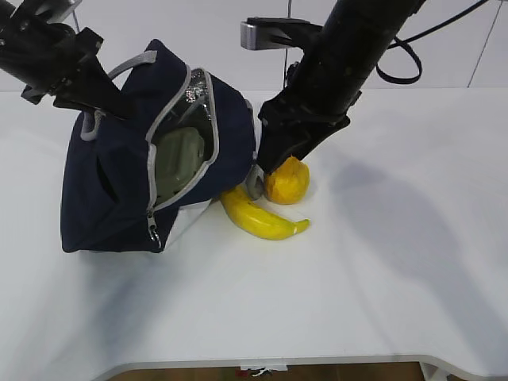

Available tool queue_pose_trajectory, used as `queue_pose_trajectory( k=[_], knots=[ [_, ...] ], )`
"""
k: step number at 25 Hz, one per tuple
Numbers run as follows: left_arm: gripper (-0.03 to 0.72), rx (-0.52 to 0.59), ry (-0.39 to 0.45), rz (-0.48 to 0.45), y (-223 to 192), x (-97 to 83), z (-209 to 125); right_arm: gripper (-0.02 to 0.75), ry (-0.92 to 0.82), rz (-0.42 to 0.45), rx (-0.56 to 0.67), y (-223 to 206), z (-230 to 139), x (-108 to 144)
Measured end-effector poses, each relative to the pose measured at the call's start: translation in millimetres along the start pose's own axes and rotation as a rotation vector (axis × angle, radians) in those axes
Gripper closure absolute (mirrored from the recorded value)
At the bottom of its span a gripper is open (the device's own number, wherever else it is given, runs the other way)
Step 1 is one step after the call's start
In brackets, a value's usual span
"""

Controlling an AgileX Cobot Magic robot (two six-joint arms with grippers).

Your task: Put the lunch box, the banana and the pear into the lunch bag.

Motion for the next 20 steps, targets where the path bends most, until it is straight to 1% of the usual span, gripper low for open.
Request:
queue_pose_trajectory(
  k=[4,8,10,16,20],
  knots=[
    [0.687,0.006,-0.003,0.006,0.0,0.9,-0.9,0.230,0.077,0.008,0.005,-4.7,1.7,4.1],
    [0.687,0.013,-0.013,0.026,0.1,4.2,-2.1,0.218,0.107,0.033,0.038,-28.7,4.4,11.8],
    [0.687,0.021,-0.017,0.033,0.2,5.3,-3.4,0.211,0.120,0.028,0.052,-42.1,5.8,12.7],
    [0.687,0.026,-0.019,0.036,0.3,5.8,-4.1,0.206,0.146,-0.050,0.042,-62.0,10.6,-2.7],
    [0.687,0.029,-0.020,0.037,0.3,5.9,-4.5,0.206,0.143,-0.057,0.049,-76.0,9.5,-9.0]
  ],
)
Point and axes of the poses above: a point on each arm's last joint axis where the gripper is mounted, y pointing back along that axis away from the gripper, x along the wrist's bending axis when the last joint is at zero, z = x × y, the point moved 7 cm from there along -y, pointing out along that axis toward the gripper, and after that the axes turned 13 degrees about y, right-handed, at the moved point
